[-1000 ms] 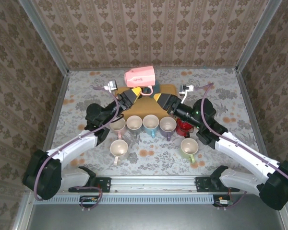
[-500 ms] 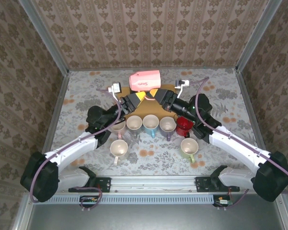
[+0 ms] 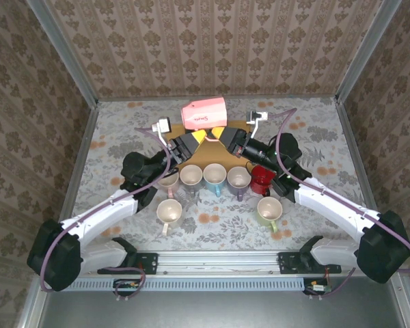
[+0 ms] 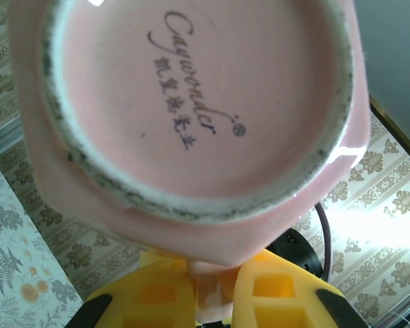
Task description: Turn the mug right side up
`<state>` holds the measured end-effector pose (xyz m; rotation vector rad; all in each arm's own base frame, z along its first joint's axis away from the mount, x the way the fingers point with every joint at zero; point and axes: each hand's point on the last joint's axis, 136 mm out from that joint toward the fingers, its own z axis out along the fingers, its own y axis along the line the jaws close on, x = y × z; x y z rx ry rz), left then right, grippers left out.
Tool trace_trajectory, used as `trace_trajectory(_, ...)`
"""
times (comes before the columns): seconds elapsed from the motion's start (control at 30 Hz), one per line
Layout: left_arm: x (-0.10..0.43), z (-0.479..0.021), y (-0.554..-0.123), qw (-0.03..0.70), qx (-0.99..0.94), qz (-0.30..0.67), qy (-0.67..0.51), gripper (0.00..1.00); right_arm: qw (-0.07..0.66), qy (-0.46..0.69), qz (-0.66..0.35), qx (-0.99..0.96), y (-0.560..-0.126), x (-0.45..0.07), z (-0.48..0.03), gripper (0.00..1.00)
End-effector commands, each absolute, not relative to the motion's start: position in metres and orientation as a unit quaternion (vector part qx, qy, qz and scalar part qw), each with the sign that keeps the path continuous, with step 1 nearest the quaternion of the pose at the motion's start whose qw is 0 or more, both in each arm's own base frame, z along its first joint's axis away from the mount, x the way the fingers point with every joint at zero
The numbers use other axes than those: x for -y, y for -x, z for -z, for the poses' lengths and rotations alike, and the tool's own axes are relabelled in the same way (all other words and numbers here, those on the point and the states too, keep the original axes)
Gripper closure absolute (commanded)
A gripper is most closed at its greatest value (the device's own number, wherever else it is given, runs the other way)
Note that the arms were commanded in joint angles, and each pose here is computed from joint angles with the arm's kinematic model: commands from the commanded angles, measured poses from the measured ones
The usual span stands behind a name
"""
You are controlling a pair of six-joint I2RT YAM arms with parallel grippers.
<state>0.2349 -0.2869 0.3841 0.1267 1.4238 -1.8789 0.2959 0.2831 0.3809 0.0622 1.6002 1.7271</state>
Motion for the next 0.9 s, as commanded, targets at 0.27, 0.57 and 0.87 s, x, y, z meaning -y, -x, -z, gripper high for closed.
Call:
trace_trajectory(0.27,0.259,-0.346,-0.229,0.411,-0.65,0.634,-0.08,0.24,0.468,0.016,-0.451,-0.76,-0.27,-0.231,-0.352,1.0)
trace_trajectory(0.57,0.194,-0.297,-0.241,0.441,-0.815,0.363,-0.1,0.23,0.451,0.153,-0.275,-0.835,-0.219,-0.227,-0.308,1.0)
trace_trajectory(0.87,0.161,-0.285,-0.272,0.45,-0.853,0.235,-0.119,0.22,0.401,0.245,-0.204,-0.859,-0.155,-0.25,-0.261,1.0)
